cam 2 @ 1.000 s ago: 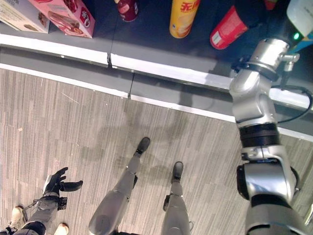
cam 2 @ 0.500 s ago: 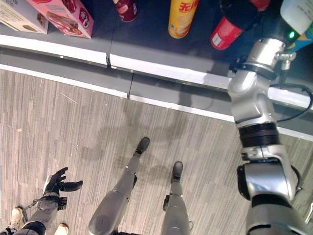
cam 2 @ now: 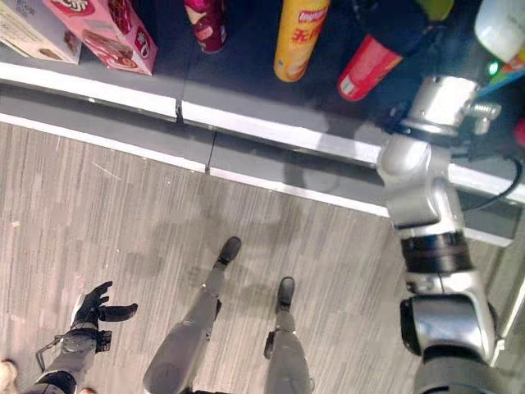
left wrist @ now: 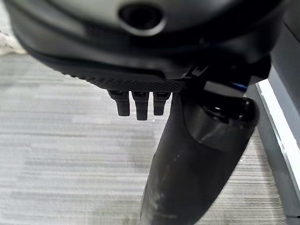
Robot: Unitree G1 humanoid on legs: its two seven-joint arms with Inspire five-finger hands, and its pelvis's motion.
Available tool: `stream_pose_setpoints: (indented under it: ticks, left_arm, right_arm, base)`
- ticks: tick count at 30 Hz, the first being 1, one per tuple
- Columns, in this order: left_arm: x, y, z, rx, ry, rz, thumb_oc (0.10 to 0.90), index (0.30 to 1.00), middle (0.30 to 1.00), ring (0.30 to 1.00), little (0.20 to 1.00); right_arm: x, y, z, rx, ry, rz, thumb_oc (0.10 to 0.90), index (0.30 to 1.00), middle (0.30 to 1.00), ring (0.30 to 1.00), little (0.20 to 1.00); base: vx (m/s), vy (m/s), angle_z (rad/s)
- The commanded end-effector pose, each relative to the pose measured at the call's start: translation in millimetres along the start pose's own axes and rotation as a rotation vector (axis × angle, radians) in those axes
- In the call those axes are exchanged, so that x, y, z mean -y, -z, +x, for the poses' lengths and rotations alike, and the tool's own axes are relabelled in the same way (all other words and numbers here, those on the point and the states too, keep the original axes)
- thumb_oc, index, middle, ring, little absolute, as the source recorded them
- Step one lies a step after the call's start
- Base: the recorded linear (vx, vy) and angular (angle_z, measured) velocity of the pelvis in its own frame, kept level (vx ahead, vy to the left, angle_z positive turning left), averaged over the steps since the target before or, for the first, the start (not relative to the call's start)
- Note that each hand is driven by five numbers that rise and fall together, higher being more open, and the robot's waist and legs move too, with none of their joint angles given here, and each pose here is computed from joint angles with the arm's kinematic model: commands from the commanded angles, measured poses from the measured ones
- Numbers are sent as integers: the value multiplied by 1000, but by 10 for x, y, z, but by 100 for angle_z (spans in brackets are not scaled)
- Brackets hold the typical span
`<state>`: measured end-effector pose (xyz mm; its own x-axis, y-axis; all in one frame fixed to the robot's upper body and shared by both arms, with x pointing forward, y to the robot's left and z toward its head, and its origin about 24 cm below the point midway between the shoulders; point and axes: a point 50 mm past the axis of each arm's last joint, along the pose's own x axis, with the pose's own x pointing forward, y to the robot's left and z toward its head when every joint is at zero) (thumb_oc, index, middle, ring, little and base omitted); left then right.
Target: Put the goods on the table back onto the shelves and tidy them up.
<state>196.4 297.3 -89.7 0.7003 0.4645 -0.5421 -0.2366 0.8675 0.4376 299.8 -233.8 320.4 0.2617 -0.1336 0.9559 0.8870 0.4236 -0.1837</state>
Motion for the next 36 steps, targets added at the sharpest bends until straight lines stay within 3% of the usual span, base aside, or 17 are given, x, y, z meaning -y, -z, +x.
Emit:
stream_pose_setpoints:
  ticks: [1, 4, 9, 10, 16, 19, 24, 33, 36]
  left_arm:
    - [-362, 504, -144, -175, -108, 79, 800, 900, 900, 900, 900]
    - [-377, 691, -234, -238, -100, 83, 800, 900, 900, 900, 900]
    - [-473, 837, -310, -289, -112, 84, 800, 900, 900, 900, 900]
    - [-577, 941, -367, -329, -120, 82, 800, 900, 900, 900, 900]
    - [-732, 1053, -449, -359, -122, 65, 800, 900, 900, 900, 900]
    - [-739, 1122, -502, -375, -134, 39, 800, 900, 900, 900, 900]
    - [-625, 1308, -635, -438, -112, 18, 800, 900, 900, 900, 900]
    - [-342, 1412, -738, -460, -21, -5, 800, 900, 900, 900, 900]
    - [-326, 1147, -593, -335, -12, -53, 800, 900, 900, 900, 900]
  right_arm:
    - [184, -41, -132, 65, 29, 68, 800, 900, 900, 900, 900]
    - [105, 44, -575, -73, -119, 232, 800, 900, 900, 900, 900]
    - [97, 119, -948, -233, -250, 451, 800, 900, 900, 900, 900]
    - [117, 208, -1280, -376, -390, 622, 800, 900, 900, 900, 900]
    - [145, 338, -1618, -557, -539, 855, 800, 900, 900, 900, 900]
    - [131, 365, -1654, -578, -556, 883, 800, 900, 900, 900, 900]
    - [277, 536, -1757, -628, -582, 769, 800, 900, 900, 900, 900]
    - [607, 670, -1953, -705, -592, 633, 800, 900, 900, 900, 900]
    - [577, 698, -1973, -726, -622, 595, 800, 900, 900, 900, 900]
  base:
    - [46, 36, -1]
    - [63, 69, -4]
    - [37, 89, -16]
    - [24, 161, -41]
    - [-19, 129, -92]
    - [-72, -25, -176]
    - [146, -230, -169]
    - [156, -272, -35]
    - [29, -187, -90]
